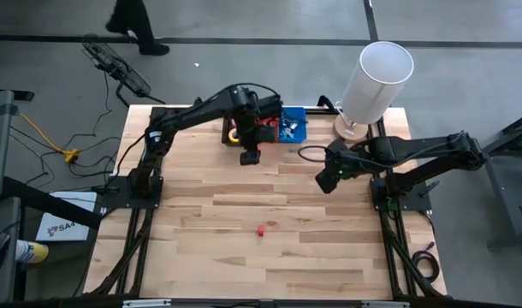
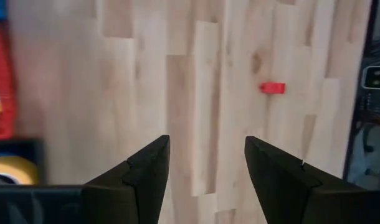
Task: Pick and place Stapler, Stapler remover, tape
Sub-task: Put the red stapler into the red bin
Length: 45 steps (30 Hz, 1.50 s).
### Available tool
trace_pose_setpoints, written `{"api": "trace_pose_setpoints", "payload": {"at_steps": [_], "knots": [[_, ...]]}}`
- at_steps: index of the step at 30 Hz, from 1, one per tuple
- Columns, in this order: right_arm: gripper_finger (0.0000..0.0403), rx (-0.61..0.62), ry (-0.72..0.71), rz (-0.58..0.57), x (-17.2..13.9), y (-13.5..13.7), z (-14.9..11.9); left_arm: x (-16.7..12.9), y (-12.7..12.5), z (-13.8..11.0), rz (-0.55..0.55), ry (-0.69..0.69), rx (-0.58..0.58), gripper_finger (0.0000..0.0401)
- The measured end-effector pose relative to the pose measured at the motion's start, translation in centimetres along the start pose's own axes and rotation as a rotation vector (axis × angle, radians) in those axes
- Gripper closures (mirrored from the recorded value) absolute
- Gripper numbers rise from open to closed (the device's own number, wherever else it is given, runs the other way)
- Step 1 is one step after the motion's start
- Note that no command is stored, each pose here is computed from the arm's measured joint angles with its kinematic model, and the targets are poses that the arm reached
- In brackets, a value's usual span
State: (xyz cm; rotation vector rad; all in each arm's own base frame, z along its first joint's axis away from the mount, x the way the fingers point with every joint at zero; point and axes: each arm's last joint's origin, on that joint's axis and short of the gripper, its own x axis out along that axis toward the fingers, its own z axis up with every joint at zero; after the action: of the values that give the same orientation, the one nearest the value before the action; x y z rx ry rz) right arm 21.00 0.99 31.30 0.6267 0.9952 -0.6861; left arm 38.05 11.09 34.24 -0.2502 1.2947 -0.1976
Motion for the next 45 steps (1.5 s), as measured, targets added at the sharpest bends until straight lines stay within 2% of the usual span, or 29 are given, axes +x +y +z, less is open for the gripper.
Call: {"api": "trace_pose_setpoints", "payload": {"at_steps": [4,10,18,23,30,35,41,45], "knots": [[0.0194,-0.011,-0.007,-0.002,-0.2,0.4,-0.6,0.6,-2.3,0.3,-0.004,0.016,-0.047,0.0197],[0.0194,-0.04,0.006,0.004,-0.5,0.8,-1.5,1.5,-6.1,0.5,0.078,0.041,-0.115,0.0197],[0.0194,-0.019,0.032,-0.041,-0.7,0.7,-2.5,3.0,-10.5,0.5,0.143,0.064,-0.135,0.0197],[0.0194,-0.013,0.032,-0.058,-0.9,0.7,-2.9,4.2,-11.5,0.1,0.205,0.091,-0.166,0.0197],[0.0194,-0.002,0.018,-0.055,-1.0,0.9,-3.2,6.8,-11.3,-2.6,0.251,0.163,-0.199,0.0197],[0.0194,0.038,0.011,-0.051,-1.1,1.1,-3.6,8.4,-10.6,-5.5,0.157,0.061,-0.36,0.0197],[0.0194,0.108,0.013,-0.044,-1.1,1.1,-3.6,10.8,-9.9,-8.5,0.151,0.027,-0.747,0.0197],[0.0194,0.149,0.024,-0.034,-1.1,1.2,-3.6,12.6,-10.4,-9.0,0.141,0.047,-0.813,0.0197]]}}
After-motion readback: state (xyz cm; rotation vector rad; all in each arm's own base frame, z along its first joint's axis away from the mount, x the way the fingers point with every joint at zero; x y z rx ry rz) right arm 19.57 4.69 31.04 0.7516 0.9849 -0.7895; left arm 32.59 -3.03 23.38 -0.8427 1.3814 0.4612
